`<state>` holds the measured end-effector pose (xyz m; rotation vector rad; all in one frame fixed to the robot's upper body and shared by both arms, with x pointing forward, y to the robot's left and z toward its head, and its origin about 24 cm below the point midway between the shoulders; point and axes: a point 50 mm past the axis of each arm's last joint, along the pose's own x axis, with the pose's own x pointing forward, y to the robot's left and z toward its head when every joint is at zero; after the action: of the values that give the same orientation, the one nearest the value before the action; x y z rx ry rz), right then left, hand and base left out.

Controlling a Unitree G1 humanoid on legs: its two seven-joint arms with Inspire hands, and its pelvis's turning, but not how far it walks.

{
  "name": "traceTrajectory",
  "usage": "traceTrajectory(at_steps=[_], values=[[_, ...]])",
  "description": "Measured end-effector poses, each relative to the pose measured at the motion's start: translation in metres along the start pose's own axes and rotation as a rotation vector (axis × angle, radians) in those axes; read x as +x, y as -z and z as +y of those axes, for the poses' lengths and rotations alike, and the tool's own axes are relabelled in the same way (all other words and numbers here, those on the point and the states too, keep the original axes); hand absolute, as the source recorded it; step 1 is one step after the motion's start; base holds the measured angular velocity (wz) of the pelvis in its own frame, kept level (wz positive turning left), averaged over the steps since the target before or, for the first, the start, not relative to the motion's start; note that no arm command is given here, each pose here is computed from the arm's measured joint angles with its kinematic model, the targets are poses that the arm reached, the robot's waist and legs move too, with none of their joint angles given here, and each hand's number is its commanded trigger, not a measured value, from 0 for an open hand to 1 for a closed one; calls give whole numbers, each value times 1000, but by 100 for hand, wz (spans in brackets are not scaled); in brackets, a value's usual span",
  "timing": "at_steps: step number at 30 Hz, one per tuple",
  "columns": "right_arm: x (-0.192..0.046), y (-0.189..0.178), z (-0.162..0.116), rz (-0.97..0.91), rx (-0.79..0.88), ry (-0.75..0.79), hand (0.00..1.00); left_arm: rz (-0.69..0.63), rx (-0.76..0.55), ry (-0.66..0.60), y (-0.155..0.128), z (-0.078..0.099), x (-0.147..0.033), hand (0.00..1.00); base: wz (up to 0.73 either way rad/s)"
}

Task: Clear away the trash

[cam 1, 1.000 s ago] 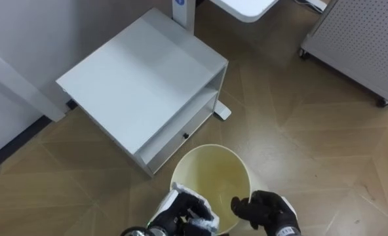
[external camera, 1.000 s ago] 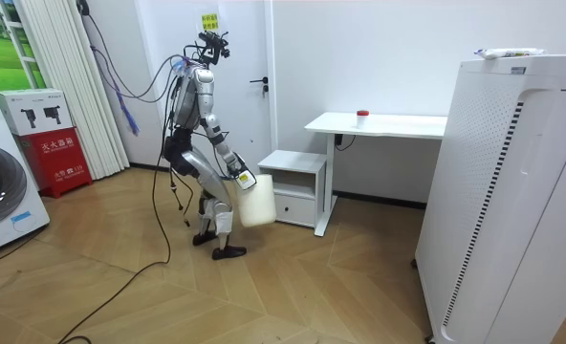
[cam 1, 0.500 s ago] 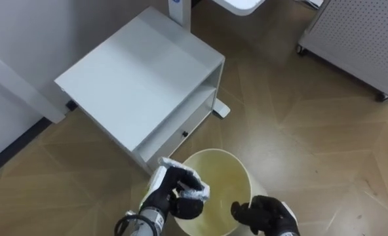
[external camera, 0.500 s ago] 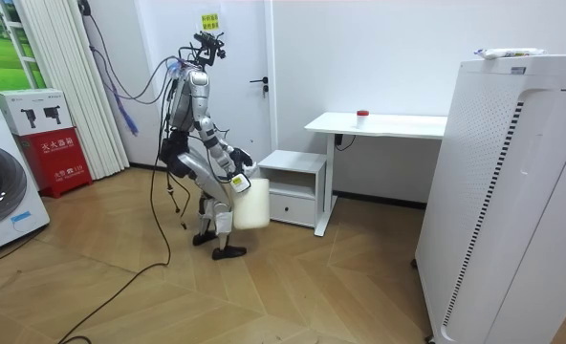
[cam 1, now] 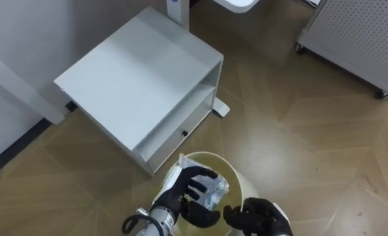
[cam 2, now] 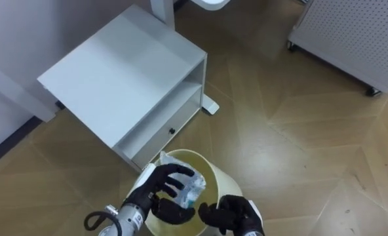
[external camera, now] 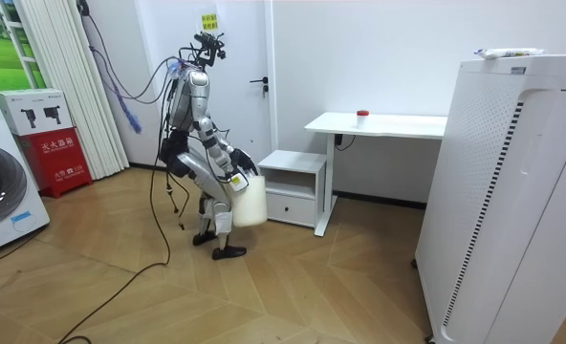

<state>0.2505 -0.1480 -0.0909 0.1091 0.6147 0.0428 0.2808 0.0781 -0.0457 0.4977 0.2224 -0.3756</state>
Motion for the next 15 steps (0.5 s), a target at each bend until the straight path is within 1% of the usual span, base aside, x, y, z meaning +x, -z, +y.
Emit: traceTrajectory(at_steps=[9,15], values=[[0,1,-2,3,-5,5,100,5,-11,114,1,-8,-1,0,0],[0,1,-6,6,-4,17,100,11,-12,167,1,-12,-2,0,0]])
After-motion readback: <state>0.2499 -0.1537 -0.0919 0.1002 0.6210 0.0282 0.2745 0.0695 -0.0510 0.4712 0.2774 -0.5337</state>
